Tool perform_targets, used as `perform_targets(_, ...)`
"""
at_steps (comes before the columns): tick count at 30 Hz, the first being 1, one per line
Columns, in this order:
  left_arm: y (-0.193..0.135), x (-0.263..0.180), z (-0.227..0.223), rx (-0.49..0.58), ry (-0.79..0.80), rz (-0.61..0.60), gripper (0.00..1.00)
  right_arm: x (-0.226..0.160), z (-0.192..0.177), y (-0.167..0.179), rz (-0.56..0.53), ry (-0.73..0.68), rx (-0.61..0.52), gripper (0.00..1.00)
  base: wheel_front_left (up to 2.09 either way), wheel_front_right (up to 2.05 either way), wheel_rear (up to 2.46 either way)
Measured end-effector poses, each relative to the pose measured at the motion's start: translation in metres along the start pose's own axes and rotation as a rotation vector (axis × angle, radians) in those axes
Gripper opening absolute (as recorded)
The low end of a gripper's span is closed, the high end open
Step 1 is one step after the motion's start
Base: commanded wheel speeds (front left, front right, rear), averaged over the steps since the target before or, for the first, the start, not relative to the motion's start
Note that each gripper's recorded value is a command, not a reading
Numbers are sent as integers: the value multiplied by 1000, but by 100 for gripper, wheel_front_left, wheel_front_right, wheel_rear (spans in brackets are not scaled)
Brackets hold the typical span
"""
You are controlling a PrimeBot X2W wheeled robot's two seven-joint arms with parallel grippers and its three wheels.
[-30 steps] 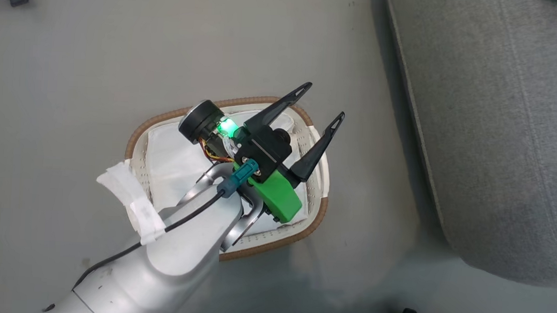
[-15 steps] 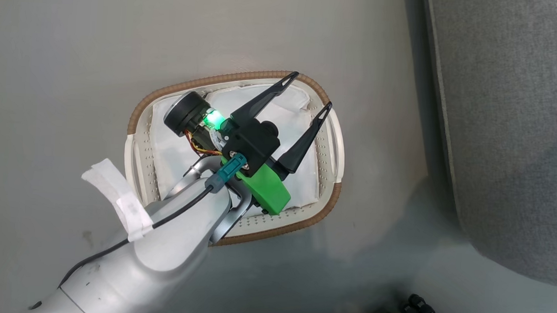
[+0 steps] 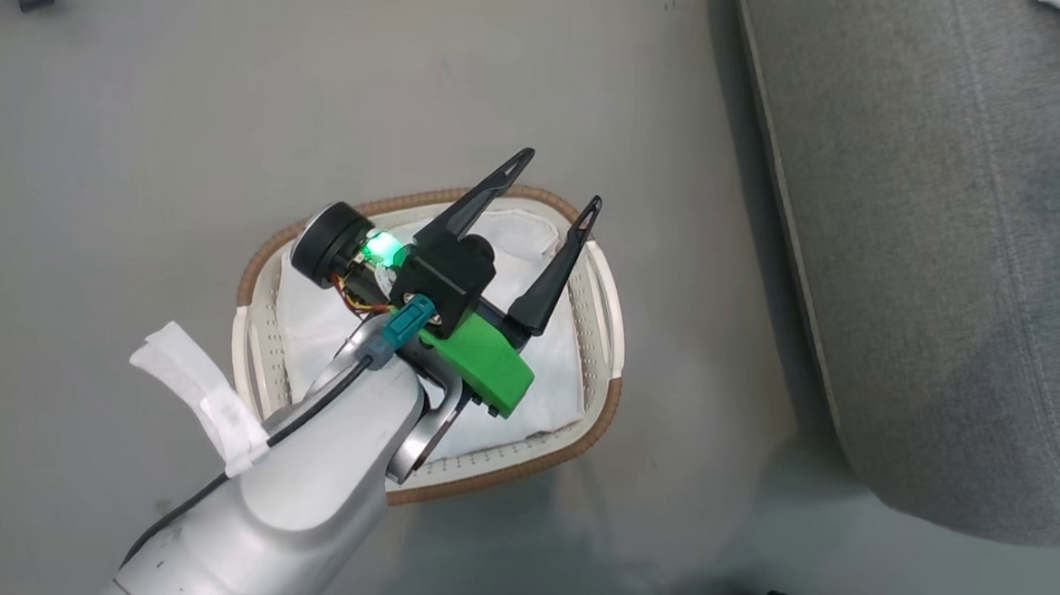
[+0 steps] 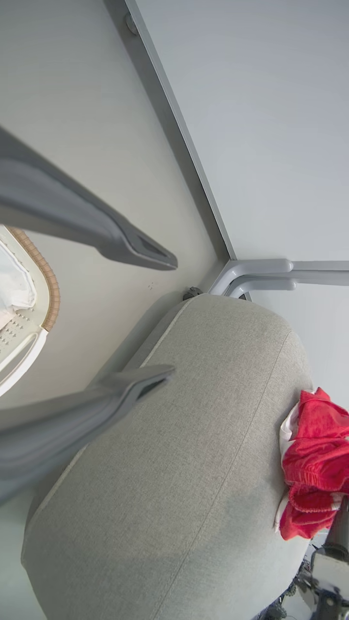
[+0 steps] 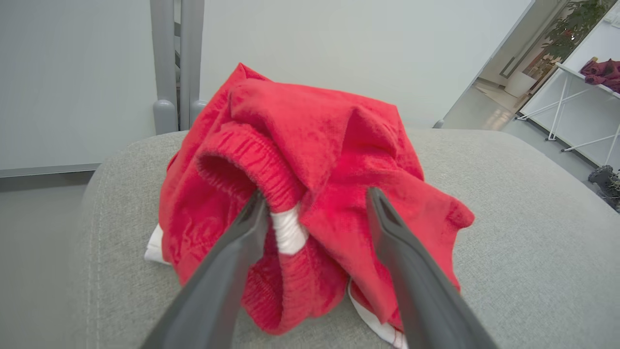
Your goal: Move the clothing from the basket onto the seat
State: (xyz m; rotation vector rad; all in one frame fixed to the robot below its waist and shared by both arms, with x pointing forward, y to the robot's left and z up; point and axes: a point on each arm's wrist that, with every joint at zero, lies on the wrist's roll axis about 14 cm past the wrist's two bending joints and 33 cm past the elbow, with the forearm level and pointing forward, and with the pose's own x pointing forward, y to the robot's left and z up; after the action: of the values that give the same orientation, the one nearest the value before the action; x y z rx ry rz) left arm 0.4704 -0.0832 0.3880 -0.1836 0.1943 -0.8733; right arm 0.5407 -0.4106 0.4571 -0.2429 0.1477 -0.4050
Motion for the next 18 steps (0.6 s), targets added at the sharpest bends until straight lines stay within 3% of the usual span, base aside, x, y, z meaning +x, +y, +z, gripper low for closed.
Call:
perform_targets(11, 13, -29, 45, -59, -91, 170, 100, -46, 32, 15, 75, -90, 58, 100, 0, 0, 0)
perform_targets(18, 28, -62, 70, -69, -152, 301, 100, -68, 65, 49, 169, -175, 105, 100, 0, 0, 0)
